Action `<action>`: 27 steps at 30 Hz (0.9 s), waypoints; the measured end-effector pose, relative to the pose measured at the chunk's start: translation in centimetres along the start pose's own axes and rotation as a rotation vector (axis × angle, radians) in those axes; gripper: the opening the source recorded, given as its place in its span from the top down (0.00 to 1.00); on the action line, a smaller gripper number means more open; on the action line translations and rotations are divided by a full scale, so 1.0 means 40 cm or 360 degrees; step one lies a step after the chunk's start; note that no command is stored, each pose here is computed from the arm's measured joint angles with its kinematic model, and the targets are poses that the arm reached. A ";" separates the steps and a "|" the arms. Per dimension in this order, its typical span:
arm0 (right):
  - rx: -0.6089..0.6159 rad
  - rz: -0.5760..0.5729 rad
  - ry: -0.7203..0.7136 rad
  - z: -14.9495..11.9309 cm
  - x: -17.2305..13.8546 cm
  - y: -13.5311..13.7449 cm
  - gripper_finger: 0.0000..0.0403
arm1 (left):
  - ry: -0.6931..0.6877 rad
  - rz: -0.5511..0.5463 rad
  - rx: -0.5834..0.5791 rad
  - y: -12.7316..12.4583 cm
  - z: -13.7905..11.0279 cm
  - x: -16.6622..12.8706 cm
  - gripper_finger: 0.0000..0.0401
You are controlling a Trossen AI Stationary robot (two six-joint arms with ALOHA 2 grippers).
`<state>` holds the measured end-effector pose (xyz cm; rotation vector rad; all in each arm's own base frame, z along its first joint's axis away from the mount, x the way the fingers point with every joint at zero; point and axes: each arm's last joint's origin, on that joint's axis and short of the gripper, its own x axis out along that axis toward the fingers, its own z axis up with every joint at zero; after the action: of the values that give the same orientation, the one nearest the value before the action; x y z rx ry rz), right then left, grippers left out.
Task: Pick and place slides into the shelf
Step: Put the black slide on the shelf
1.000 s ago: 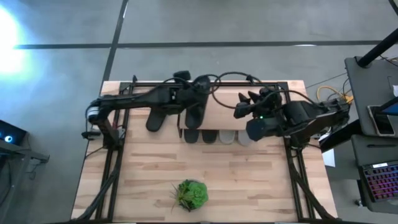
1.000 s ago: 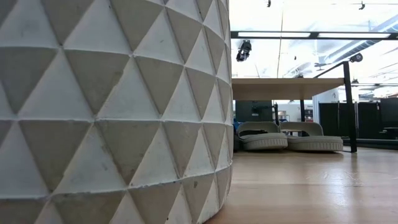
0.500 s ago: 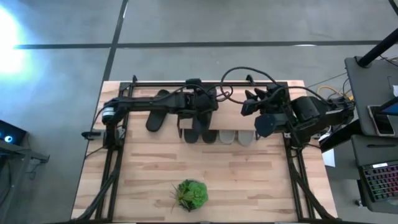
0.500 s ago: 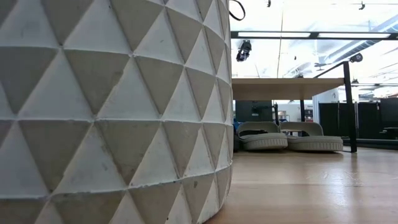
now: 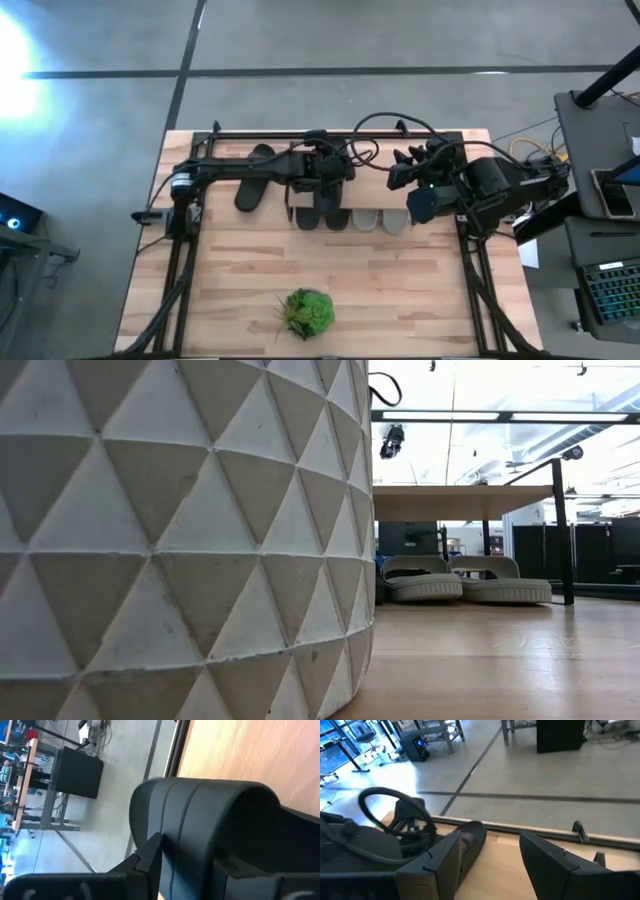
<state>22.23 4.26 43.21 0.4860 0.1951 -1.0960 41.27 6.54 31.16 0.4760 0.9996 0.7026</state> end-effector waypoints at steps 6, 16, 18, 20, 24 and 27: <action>0.0030 -0.0004 0.0049 -0.010 0.004 -0.001 0.52 | 0.0001 0.0014 0.0021 0.000 0.001 0.004 0.78; 0.0037 0.0002 0.0224 -0.035 0.012 0.016 0.52 | -0.0032 -0.0100 0.0019 -0.006 0.003 0.004 0.78; 0.0030 0.0000 0.0234 -0.042 0.014 0.022 0.52 | -0.0041 -0.0153 0.0020 -0.009 0.004 0.004 0.78; 0.0044 -0.0002 0.0249 -0.046 0.015 0.025 0.52 | -0.0043 -0.0169 0.0024 -0.011 0.003 0.003 0.78; 0.0048 0.0001 0.0301 -0.051 0.016 0.027 0.52 | -0.0042 -0.0180 0.0033 -0.013 0.003 0.001 0.78; 0.0058 -0.0002 0.0311 -0.053 0.016 0.029 0.52 | -0.0039 -0.0223 0.0055 -0.013 0.000 -0.002 0.78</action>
<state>23.73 5.15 41.41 0.6261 0.3472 -1.0545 41.41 6.13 30.88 0.4389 1.0133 0.5538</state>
